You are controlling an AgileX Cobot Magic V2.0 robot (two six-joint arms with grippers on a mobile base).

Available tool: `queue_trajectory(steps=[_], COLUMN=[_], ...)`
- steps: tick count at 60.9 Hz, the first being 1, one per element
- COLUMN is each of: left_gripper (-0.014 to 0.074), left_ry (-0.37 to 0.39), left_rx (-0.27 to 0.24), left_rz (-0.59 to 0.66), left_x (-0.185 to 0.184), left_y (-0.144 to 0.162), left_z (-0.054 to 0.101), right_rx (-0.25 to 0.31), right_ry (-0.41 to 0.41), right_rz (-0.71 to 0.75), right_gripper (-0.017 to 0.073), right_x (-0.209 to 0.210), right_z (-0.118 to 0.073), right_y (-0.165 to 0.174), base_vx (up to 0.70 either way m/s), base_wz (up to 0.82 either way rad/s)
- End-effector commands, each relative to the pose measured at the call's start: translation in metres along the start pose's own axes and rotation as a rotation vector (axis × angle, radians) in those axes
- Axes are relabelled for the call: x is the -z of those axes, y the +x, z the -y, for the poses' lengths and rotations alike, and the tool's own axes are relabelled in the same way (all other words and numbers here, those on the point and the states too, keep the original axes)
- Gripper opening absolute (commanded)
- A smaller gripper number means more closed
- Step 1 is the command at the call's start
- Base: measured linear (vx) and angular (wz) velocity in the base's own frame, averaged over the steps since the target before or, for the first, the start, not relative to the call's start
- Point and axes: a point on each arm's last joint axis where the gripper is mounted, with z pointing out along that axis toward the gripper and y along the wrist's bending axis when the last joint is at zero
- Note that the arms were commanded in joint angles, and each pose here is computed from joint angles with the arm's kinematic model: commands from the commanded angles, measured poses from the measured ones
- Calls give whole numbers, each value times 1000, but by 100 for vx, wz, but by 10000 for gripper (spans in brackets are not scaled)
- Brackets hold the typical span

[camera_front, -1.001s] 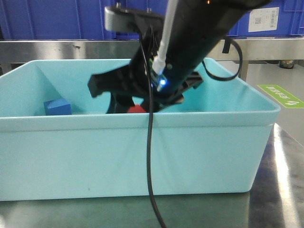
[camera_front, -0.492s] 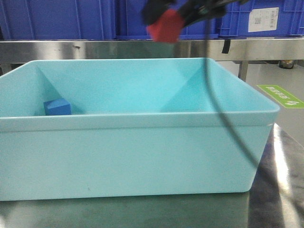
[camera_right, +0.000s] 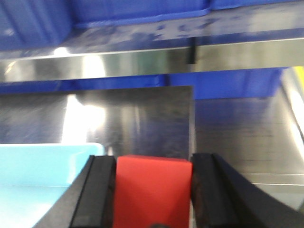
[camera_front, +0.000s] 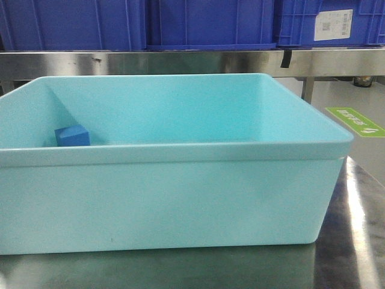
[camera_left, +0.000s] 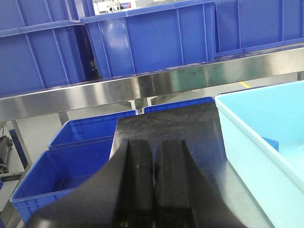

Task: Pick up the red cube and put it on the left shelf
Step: 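Lift the red cube out of the tub with the right gripper, then hold the red cube raised in the right gripper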

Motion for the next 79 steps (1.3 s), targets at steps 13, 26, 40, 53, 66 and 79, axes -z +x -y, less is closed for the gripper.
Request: queue_trajectory(steps=[13,26,40,53,66,79], left_gripper=[106,106,106,106,106,106], left_ry=[-10,-10,-10,-10,-10,-10], left_rx=[4,4,4,4,4,4], left_rz=[60,60,60,60,60,60], left_x=[-1,-1,-1,-1,-1,-1], left_y=[0,0,0,0,0,0], left_z=[0,0,0,0,0,0], right_rx=[-3,-3,94,221,221,221], right_ry=[87,95,115,133,132,132], right_rz=[217,262,228,236,243,246], right_gripper=[60,60,60,60,60,60], right_x=[61,82,82,81,81,81], right_z=[20,22,25,26,26,26], right_y=[18,41,53,55,55,54], base_vx=[0,0,0,0,0,0], base_wz=[0,0,0,0,0,0])
